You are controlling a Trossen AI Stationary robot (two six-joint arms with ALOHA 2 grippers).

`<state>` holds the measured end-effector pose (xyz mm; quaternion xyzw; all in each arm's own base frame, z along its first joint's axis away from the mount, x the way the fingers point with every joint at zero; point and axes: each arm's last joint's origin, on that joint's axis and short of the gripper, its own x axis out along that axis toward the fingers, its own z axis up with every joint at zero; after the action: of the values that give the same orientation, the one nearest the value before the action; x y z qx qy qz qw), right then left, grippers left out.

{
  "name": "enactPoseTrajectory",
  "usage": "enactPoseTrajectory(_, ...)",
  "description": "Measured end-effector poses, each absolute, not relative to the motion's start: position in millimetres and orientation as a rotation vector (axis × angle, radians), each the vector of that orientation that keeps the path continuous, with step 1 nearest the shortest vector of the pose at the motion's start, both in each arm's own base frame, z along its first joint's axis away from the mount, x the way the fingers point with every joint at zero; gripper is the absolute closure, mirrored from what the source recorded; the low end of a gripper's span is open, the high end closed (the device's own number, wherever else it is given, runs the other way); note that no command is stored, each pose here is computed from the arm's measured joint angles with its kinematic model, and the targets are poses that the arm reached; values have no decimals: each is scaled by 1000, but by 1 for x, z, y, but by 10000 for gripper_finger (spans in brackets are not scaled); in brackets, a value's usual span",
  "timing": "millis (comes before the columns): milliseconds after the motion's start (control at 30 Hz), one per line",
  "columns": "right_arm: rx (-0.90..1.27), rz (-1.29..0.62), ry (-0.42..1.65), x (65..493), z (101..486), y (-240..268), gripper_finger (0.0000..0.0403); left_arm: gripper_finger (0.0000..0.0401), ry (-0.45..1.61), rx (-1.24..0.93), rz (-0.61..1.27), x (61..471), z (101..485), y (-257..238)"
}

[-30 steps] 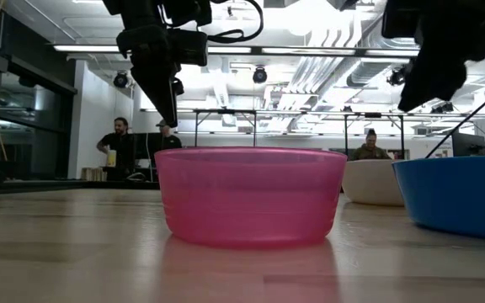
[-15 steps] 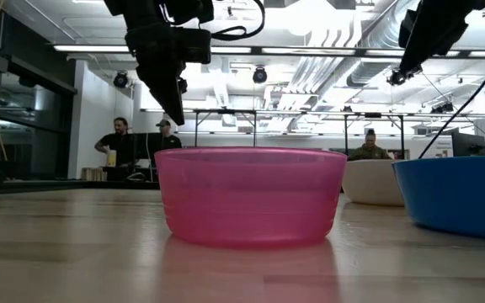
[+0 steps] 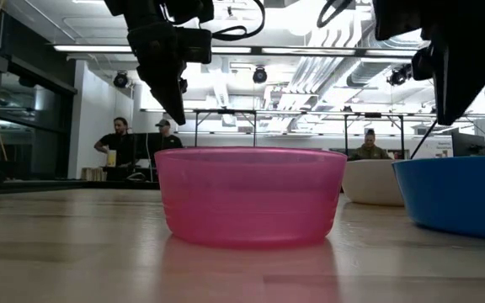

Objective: Nest bowls inside each other
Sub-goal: Stack the blue bowl on top of the violet bowl

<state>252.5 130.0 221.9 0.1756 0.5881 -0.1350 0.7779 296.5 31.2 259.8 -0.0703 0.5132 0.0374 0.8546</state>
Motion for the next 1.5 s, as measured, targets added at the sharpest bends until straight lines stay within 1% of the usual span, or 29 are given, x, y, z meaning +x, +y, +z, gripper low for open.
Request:
enactPoseTrajectory(333, 389, -396, 1354, 249, 213, 126, 303, 285, 1080, -161, 86, 296, 260, 31)
enactPoseTrajectory(567, 389, -391, 1355, 248, 213, 129, 303, 285, 1082, -173, 92, 296, 260, 31)
enactPoseTrajectory(1133, 343, -407, 1440, 249, 188, 145, 303, 285, 1082, -189, 66, 296, 260, 30)
enactPoseTrajectory(1500, 374, -493, 1421, 249, 186, 144, 304, 285, 1082, -189, 66, 296, 260, 30)
